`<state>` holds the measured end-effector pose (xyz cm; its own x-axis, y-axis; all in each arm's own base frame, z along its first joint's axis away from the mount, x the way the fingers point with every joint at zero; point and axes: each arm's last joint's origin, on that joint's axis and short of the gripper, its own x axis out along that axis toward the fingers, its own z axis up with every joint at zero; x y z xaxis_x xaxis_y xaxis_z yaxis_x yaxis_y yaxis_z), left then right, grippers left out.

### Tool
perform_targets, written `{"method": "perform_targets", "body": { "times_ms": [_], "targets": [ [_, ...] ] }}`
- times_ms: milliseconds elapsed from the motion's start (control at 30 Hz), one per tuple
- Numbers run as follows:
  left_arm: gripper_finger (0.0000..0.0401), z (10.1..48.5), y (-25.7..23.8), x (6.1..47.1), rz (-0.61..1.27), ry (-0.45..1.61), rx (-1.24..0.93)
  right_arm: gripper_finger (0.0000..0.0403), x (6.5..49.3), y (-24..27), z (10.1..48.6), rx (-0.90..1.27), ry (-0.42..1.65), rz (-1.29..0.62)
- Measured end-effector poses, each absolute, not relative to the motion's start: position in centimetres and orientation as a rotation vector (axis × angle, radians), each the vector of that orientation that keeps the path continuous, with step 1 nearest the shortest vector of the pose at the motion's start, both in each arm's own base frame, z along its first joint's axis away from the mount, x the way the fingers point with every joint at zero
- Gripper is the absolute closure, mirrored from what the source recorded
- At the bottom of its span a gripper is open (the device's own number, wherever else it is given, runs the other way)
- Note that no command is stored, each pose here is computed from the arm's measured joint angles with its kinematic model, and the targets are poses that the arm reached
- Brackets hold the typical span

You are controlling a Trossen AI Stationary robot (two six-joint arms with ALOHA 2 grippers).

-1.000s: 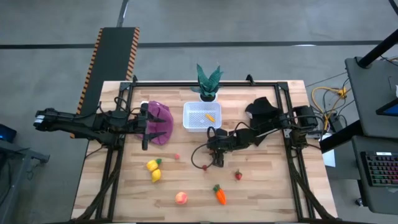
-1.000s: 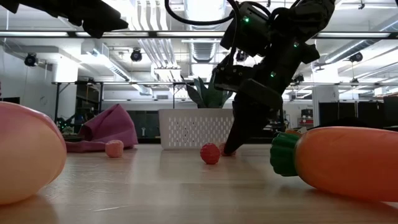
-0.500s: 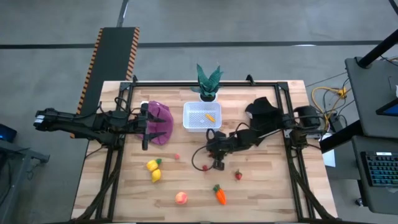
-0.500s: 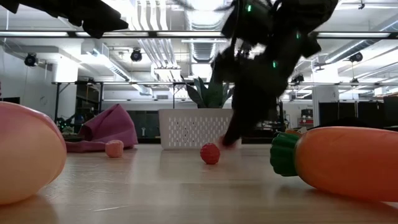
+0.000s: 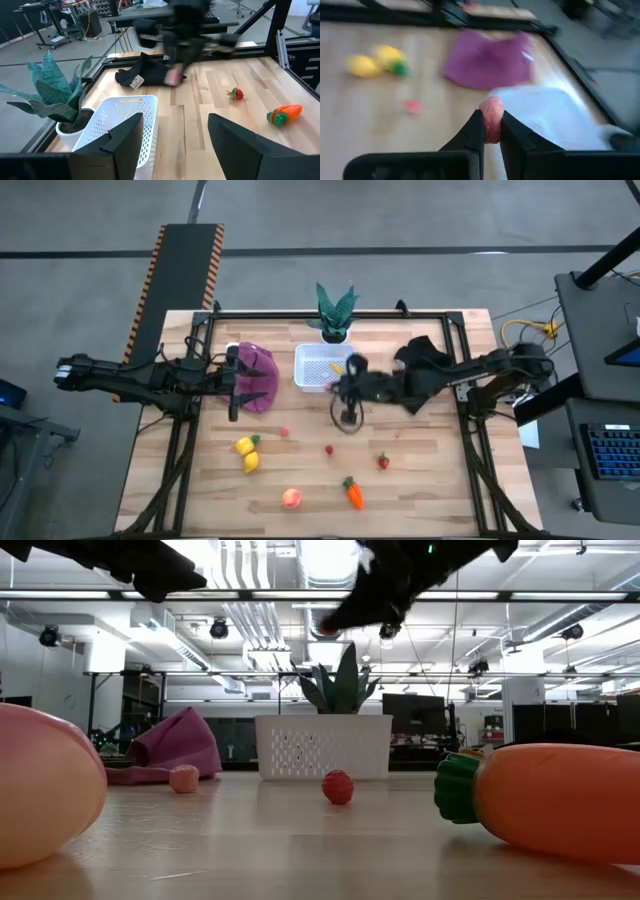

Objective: Build produce basket
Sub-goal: Put the right apricot into the white basket, then put the strawberry into the white basket

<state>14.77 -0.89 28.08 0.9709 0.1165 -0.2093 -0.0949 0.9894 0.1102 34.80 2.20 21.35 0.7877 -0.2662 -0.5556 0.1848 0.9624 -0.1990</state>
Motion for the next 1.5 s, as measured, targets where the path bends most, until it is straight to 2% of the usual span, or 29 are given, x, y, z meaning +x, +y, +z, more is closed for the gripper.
{"method": "perform_targets", "body": {
  "times_ms": [367, 700, 933, 1100, 1367, 1500],
  "targets": [
    [0.0192, 28.2, -0.9, 14.7, 0.107, 0.210, 0.100, 0.0373, 34.2, -5.4, 19.1, -0.068, 0.783, -0.444],
    [0.0192, 28.1, -0.9, 14.7, 0.108, 0.212, 0.102, 0.0370, 34.6, -7.5, 15.8, -0.068, 0.888, -0.484],
    [0.0192, 28.1, -0.9, 14.7, 0.108, 0.211, 0.102, 0.0363, 34.6, -7.9, 15.4, -0.087, 0.906, -0.491],
    [0.0192, 28.1, -0.9, 14.7, 0.108, 0.212, 0.102, 0.0330, 34.6, -7.9, 15.3, -0.097, 0.910, -0.486],
    [0.0192, 28.1, -0.9, 14.7, 0.107, 0.212, 0.102, 0.0241, 34.6, -7.9, 15.4, -0.112, 0.909, -0.479],
    [0.0192, 28.1, -0.9, 14.7, 0.107, 0.212, 0.101, 0.0211, 34.5, -7.6, 16.9, 0.014, 0.844, -0.411]
  ]
}}
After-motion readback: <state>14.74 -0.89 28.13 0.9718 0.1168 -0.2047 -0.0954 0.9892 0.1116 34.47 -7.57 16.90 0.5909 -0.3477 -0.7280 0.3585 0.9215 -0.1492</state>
